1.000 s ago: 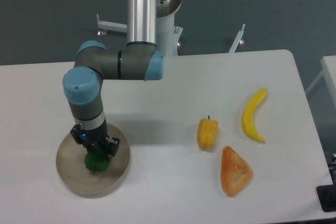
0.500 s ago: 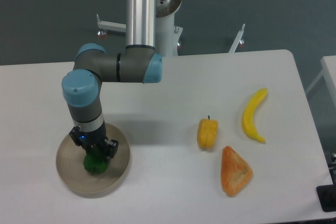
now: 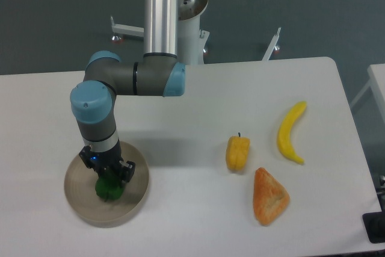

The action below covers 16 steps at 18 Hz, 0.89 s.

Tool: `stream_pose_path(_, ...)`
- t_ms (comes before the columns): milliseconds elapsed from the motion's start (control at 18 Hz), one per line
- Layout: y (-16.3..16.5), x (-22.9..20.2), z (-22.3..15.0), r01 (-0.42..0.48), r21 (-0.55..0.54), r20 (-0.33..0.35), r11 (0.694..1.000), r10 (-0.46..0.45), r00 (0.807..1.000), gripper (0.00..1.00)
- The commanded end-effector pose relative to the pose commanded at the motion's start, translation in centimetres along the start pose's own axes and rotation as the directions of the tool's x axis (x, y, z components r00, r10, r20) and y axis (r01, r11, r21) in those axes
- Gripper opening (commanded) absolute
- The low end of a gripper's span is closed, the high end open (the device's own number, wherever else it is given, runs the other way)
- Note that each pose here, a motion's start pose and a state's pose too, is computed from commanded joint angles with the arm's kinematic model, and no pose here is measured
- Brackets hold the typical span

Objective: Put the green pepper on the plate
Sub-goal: 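Open the gripper to release the pepper and raise it slightly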

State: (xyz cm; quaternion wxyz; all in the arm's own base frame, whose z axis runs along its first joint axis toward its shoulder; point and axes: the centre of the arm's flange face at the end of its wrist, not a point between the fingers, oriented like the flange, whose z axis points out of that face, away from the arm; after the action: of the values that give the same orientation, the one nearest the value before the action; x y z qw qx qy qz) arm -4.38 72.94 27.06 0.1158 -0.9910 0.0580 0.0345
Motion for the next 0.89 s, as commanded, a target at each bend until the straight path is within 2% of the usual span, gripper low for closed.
stream_pose_path(167,0.1,-0.1,-0.2,0.001,0.001,0.001,1.000,-0.001,1.000,0.94)
stream_pose_path(611,-0.1,-0.5,-4.0,-0.016,0.043,0.017,0.999,0.015,1.000,1.00)
stream_pose_path(722,0.3,-2.2,-5.8,-0.028,0.056,0.033,0.998,0.026,0.999,1.00)
stream_pose_path(889,1.1,-5.5,-6.5,-0.079,0.043,0.047,0.996,0.077,0.996,1.00)
